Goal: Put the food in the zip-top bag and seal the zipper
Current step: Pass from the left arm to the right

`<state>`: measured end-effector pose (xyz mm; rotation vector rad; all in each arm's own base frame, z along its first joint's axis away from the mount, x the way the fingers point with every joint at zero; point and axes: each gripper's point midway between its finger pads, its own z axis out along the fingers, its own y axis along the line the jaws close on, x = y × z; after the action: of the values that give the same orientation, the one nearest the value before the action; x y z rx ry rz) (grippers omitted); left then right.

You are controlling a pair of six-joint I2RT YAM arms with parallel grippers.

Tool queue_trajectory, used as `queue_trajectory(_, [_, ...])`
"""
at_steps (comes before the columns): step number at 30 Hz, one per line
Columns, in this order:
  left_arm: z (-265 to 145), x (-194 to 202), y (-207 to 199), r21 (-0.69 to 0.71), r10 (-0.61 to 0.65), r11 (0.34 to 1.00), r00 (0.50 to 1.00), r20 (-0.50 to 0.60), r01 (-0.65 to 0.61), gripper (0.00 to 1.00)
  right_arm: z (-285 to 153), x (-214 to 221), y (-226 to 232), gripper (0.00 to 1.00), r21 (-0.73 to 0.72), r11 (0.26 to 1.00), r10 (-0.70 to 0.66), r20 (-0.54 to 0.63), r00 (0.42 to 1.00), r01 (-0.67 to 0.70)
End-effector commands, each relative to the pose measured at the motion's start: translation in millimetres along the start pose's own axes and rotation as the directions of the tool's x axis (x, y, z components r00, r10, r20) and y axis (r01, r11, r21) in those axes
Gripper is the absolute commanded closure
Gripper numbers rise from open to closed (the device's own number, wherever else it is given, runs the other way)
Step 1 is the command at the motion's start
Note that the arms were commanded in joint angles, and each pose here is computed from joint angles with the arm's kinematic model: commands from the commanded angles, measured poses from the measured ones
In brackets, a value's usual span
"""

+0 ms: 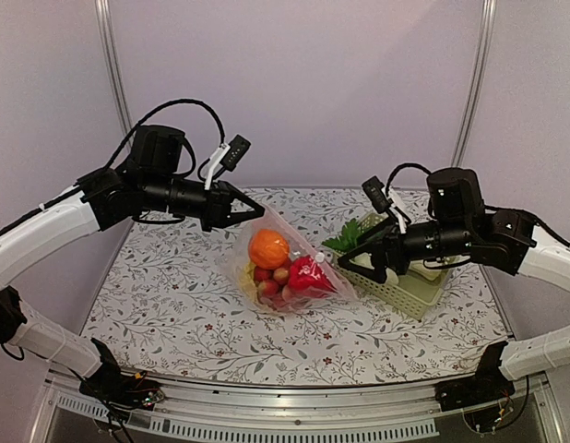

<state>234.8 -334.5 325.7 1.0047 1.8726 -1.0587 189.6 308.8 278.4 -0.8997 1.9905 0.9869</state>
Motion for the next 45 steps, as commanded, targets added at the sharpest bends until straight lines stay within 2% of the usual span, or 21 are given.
queue_trajectory(1, [-8.8, -19.9, -3.2, 0.004, 0.047, 0.999, 0.997, 0.065, -0.048, 1.0, 12.6, 16.5, 1.8, 0.01, -0.009, 1.0, 0.012, -0.041, 0.999, -0.012])
queue_trajectory(8, [-9.8, -19.3, -1.7, -0.007, 0.041, 0.999, 0.997, 0.059, -0.041, 1.0, 26.5, 33.4, 0.7, 0.05, 0.019, 0.999, -0.033, -0.119, 0.992, 0.035])
queue_trajectory(12, [-12.0, -20.8, -2.2, -0.012, 0.042, 0.999, 0.997, 0.065, -0.041, 1.0, 28.6, 43.1, -0.9, 0.13, 0.027, 0.999, -0.037, -0.15, 0.988, 0.041])
queue_trajectory(22, [-14.9, -20.9, -4.2, -0.011, 0.043, 0.999, 0.997, 0.068, -0.043, 1.0, 41.6, 60.8, -10.6, 0.52, 0.047, 0.998, -0.029, -0.191, 0.981, 0.039])
queue_trajectory(27, [-16.3, -19.8, -5.3, -0.008, 0.041, 0.999, 0.997, 0.067, -0.041, 1.0, 48.8, 58.1, -12.4, 0.59, 0.05, 0.998, -0.025, -0.181, 0.983, 0.034])
queue_trajectory(34, [-18.8, -15.0, -6.2, -0.009, 0.042, 0.999, 0.997, 0.062, -0.042, 1.0, 43.1, 39.9, -6.1, 1.0, 0.042, 0.999, -0.019, -0.137, 0.99, 0.025])
queue_trajectory(37, [-21.3, -12.6, -4.2, -0.026, 0.044, 0.999, 0.997, 0.059, -0.043, 0.99, 27.5, 24.5, 3.5, 1.0, 0.03, 0.999, -0.036, -0.117, 0.993, 0.039])
queue_trajectory(38, [-22.6, -12.7, -4.1, -0.03, 0.047, 0.999, 0.997, 0.059, -0.045, 0.9, 20.3, 14.3, 10.6, 1.0, 0.011, 0.999, -0.046, -0.105, 0.993, 0.048])
queue_trajectory(39, [-23.7, -12.8, -3.7, -0.034, 0.05, 0.998, 0.997, 0.059, -0.048, 0.74, 13.4, 9.3, 16.4, 1.0, -0.005, 0.998, -0.062, -0.107, 0.992, 0.062])
queue_trajectory(41, [-26.2, -13.9, -3.0, -0.048, 0.067, 0.997, 0.996, 0.057, -0.064, 0.33, 0.6, -0.5, 27.8, 1.0, -0.036, 0.996, -0.085, -0.12, 0.989, 0.081])
queue_trajectory(43, [-30.1, -19.7, -5.5, -0.055, 0.103, 0.993, 0.993, 0.055, -0.1, 0.03, -9.1, -4.4, 38.5, 1.0, -0.075, 0.992, -0.113, -0.158, 0.981, 0.102])
queue_trajectory(45, [-32.9, -28.7, -10.8, -0.045, 0.138, 0.99, 0.989, 0.057, -0.136, 0.01, -13.7, 1.6, 46.0, 1.0, -0.114, 0.989, -0.122, -0.232, 0.965, 0.098])
